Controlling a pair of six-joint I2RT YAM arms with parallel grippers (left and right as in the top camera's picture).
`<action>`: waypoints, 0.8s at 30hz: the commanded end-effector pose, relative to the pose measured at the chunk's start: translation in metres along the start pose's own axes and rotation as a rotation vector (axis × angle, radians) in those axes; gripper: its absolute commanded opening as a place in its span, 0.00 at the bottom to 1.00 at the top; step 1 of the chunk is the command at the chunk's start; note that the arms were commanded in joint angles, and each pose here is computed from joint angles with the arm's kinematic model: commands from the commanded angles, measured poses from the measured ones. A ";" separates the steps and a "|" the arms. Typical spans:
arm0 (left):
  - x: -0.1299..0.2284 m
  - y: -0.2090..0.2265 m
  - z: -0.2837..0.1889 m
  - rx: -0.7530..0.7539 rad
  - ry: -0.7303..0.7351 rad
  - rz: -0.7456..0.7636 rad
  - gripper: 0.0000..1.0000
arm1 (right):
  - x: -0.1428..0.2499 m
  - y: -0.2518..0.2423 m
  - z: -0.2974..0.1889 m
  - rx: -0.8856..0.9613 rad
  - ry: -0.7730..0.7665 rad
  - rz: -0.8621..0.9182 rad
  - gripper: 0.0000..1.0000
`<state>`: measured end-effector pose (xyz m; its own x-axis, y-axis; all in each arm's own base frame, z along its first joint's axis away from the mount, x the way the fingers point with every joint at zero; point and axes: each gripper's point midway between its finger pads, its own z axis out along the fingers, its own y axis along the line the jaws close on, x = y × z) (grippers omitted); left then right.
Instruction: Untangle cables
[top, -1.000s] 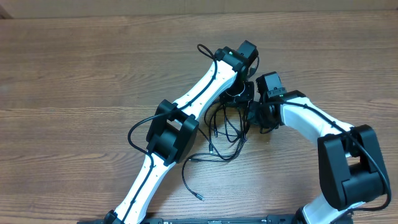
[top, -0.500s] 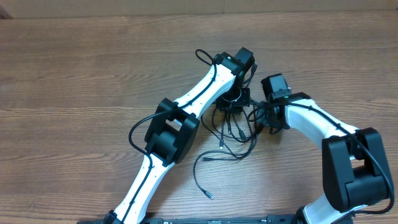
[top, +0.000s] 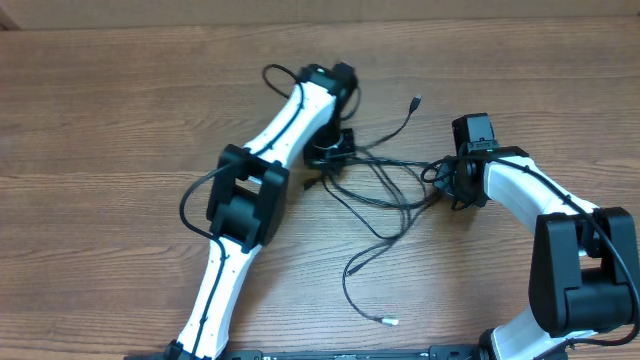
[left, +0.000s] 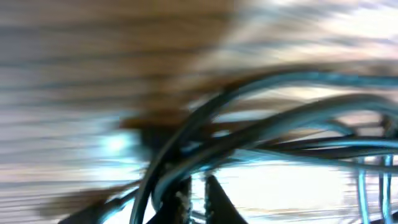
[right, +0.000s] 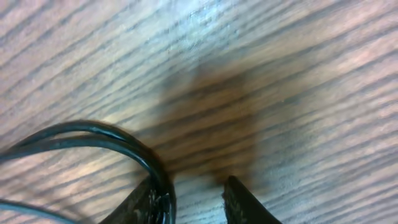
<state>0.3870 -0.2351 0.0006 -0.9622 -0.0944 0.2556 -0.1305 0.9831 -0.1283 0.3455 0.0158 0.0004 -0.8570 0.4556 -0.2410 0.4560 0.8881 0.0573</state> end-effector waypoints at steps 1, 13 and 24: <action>-0.031 0.075 0.008 -0.163 -0.032 -0.074 0.13 | 0.009 -0.017 0.011 0.033 0.034 0.043 0.33; -0.052 0.050 -0.083 0.043 -0.162 0.011 0.04 | 0.003 0.076 -0.040 -0.455 0.145 -0.172 0.31; -0.032 -0.021 -0.156 0.255 -0.283 0.201 0.23 | -0.033 0.071 -0.073 -0.490 0.123 -0.081 0.39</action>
<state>0.4709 -0.1964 0.1232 -0.9954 -0.0826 -0.0477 -0.0647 0.9521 -0.2988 0.3757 0.0851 0.0664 -0.9459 0.3002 -0.1228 0.2118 0.8585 0.4670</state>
